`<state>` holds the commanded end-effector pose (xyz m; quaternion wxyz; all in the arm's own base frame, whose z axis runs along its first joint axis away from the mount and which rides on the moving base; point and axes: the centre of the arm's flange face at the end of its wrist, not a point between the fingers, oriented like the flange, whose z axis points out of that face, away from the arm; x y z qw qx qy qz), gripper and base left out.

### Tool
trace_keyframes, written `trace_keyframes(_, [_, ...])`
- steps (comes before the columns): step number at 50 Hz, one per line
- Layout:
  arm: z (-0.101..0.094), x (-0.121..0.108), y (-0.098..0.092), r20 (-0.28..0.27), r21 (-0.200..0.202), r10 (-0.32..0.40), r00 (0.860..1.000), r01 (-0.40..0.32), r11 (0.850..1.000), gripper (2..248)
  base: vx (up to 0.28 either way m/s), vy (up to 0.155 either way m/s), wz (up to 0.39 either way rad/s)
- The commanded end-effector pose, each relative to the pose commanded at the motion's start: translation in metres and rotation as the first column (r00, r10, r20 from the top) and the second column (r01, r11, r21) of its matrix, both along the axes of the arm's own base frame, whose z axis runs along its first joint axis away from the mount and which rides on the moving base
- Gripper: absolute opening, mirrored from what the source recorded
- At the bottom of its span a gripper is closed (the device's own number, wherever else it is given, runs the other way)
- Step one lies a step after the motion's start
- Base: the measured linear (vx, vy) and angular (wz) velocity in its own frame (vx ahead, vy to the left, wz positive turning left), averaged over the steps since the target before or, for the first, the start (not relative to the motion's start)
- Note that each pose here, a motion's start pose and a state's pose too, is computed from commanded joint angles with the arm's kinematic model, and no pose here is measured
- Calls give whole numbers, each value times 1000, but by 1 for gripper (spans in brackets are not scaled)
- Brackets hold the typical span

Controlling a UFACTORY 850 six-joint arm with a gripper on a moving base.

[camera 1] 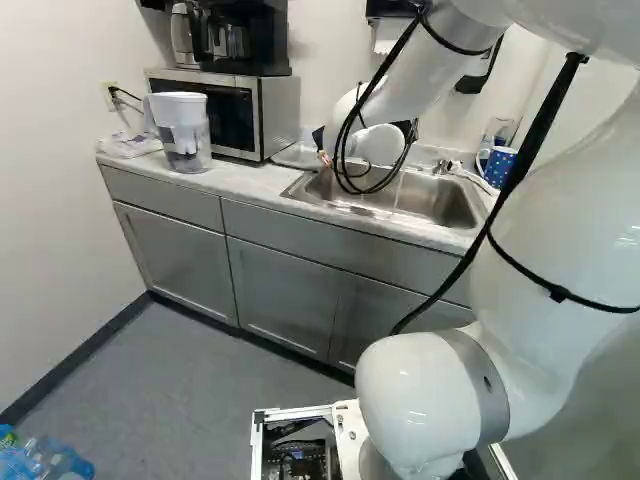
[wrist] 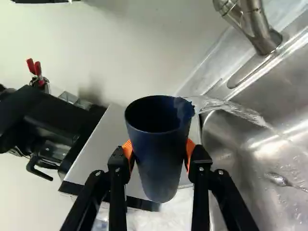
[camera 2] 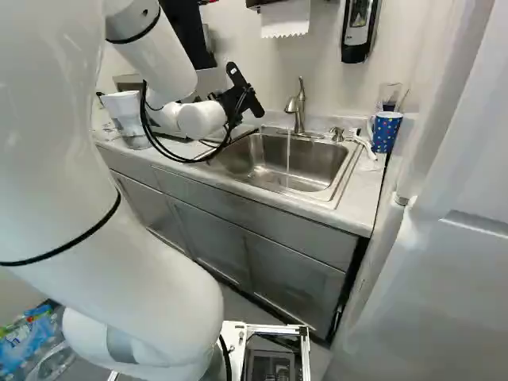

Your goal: Rinse the cup and place it in the tray

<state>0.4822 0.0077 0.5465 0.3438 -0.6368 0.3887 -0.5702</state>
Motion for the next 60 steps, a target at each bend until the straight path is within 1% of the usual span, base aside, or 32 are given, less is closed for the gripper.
trace_keyframes(7, [0,0,0,0,73,-8,1000,8,997,123,0,0,0])
trace_keyframes(15, [0,0,0,-1,156,-18,1000,18,988,123,0,0,0])
trace_keyframes(22, [0,0,0,-2,228,-26,1000,26,973,123,0,0,0])
trace_keyframes(30, [0,0,0,-4,308,-35,999,35,951,123,0,0,0])
trace_keyframes(38, [0,0,0,-7,387,-45,999,44,921,123,0,0,0])
trace_keyframes(45, [0,0,0,-10,453,-52,999,51,890,123,0,0,0])
trace_keyframes(51, [0,0,0,-13,508,-59,998,57,860,123,0,0,0])
trace_keyframes(60, [0,0,0,-19,586,-68,998,66,807,123,0,0,0])
